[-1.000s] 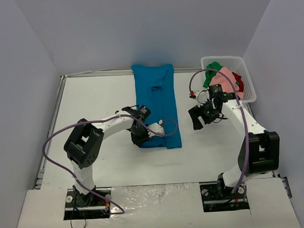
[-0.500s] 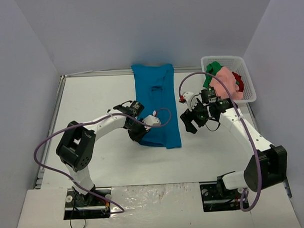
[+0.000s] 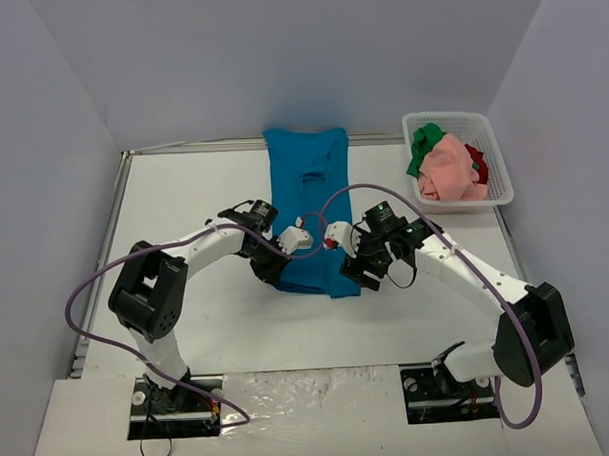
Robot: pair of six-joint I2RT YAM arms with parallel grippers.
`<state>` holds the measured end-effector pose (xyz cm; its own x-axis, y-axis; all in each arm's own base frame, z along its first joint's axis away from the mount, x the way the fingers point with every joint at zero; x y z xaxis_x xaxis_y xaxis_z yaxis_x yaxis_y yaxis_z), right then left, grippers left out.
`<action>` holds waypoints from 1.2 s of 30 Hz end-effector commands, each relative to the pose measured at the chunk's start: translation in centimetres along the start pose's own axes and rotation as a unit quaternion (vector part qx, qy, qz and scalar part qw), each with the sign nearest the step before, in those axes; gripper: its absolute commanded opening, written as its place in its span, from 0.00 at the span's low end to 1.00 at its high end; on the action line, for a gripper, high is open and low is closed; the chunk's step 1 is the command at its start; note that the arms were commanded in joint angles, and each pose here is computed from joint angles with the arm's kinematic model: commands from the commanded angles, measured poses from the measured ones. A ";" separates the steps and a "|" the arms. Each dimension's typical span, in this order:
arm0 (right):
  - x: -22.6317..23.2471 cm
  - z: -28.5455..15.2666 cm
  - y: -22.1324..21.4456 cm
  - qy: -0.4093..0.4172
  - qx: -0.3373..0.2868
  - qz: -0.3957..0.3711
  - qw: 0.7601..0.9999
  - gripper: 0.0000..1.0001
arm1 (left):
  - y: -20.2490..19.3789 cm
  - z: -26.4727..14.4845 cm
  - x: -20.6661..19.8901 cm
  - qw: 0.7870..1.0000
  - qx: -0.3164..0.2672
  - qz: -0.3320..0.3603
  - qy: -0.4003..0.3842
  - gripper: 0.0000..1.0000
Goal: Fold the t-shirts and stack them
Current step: Grab the bottom of the folded rectangular tshirt with both arms
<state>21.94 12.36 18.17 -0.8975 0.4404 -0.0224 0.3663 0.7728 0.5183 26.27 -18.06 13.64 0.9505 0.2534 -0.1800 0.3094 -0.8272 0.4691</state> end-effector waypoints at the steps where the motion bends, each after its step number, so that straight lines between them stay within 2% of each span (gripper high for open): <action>1: 0.7 1.6 -0.1 0.012 0.035 -0.049 0.998 0.63 | 0.7 -1.3 -0.3 1.000 -0.026 0.004 -0.001 0.02; 9: 1.7 4.2 -0.4 0.043 0.080 -0.070 0.993 0.47 | 0.8 -1.0 0.0 1.000 -0.026 -0.003 -0.012 0.02; 16: 2.2 6.3 -1.3 0.075 0.115 -0.068 0.988 0.42 | 0.7 -1.0 0.0 0.999 -0.029 -0.008 -0.019 0.02; 24: 2.3 7.9 -1.7 0.093 0.129 -0.062 0.985 0.42 | 0.6 -0.7 -0.2 0.999 -0.028 -0.006 -0.027 0.02; 36: 1.6 8.1 -1.8 0.057 0.152 -0.058 0.985 0.41 | 0.2 -0.8 -0.3 0.999 -0.025 -0.001 -0.034 0.02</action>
<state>21.87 15.97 10.57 -0.9618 0.2681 0.0557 0.2720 0.9117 0.3080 26.22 -17.70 13.42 0.9327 0.2668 -0.2426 0.3541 -0.8052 0.4758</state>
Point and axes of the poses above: each gripper's point midway between its finger pads, its own z axis out along the fingers, its own x axis along the line the jaws close on, y = z × x, the point moved 10 cm from there along -z, back along the fingers, and after that the axes turned 8 degrees about z, right-handed, at the moved point
